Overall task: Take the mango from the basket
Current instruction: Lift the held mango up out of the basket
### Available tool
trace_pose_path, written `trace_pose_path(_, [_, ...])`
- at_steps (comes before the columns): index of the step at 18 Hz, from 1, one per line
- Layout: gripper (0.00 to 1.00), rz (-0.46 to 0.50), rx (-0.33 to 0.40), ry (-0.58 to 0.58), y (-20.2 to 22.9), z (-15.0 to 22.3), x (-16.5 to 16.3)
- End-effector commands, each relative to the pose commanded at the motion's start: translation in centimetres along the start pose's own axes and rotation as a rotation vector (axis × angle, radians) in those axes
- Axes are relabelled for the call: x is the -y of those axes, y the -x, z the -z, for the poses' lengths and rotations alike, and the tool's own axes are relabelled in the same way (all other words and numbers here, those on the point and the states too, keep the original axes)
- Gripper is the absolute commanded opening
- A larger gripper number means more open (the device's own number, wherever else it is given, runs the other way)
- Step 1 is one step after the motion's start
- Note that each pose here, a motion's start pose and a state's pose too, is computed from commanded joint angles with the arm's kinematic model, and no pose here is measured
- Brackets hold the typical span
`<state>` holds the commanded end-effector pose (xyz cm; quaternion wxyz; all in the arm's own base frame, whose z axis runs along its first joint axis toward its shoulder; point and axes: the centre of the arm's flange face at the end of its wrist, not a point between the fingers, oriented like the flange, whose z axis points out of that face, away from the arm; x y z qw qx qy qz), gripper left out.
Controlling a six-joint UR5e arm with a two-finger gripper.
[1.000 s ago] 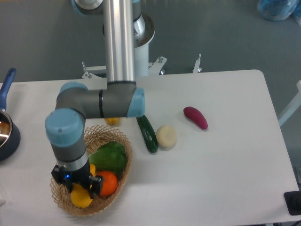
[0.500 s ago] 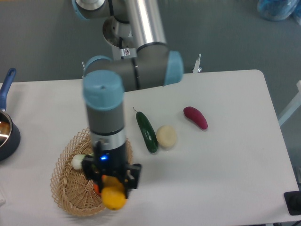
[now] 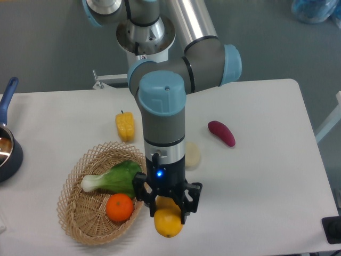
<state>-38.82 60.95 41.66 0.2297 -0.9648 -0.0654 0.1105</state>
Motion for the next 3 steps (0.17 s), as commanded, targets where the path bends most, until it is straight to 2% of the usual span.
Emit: trace_pose_path(3, [0.33, 0.007, 0.006, -0.001, 0.71, 0.41, -0.4])
